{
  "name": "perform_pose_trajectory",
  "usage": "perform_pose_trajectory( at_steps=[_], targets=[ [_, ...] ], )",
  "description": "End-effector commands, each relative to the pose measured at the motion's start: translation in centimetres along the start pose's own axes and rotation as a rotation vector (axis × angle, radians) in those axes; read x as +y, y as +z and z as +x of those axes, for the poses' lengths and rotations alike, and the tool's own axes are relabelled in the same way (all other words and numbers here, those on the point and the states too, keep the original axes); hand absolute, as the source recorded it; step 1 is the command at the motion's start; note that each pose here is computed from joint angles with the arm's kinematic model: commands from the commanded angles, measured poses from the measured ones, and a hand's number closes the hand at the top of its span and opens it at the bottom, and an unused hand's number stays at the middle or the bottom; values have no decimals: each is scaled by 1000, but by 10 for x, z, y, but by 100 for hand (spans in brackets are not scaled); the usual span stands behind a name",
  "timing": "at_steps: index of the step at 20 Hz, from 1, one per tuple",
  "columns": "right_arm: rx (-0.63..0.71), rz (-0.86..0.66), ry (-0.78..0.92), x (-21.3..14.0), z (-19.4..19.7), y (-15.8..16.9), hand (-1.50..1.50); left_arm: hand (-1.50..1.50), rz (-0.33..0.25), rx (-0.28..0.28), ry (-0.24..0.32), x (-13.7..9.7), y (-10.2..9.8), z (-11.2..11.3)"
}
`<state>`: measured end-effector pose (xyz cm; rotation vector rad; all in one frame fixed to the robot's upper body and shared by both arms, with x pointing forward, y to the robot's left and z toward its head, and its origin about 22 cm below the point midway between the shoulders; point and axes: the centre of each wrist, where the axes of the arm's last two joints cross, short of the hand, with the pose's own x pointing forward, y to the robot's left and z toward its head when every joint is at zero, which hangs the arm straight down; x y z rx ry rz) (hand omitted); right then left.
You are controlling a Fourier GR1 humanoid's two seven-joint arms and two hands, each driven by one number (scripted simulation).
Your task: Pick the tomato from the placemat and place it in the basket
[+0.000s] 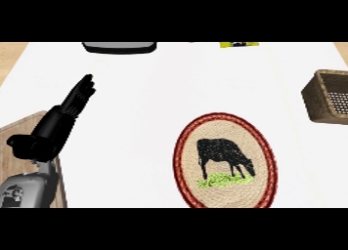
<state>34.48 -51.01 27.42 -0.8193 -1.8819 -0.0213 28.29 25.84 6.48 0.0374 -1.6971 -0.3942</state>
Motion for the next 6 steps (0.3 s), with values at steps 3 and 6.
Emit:
perform_pose_trajectory(
  at_steps=[3,6],
  targets=[
    [98,-92,-167,-36,13,-6,-150,0,16,7,-2,1,8,-5],
    [198,-45,-209,-74,15,-1,-150,0,6,4,-6,14,4,-4]
  ],
)
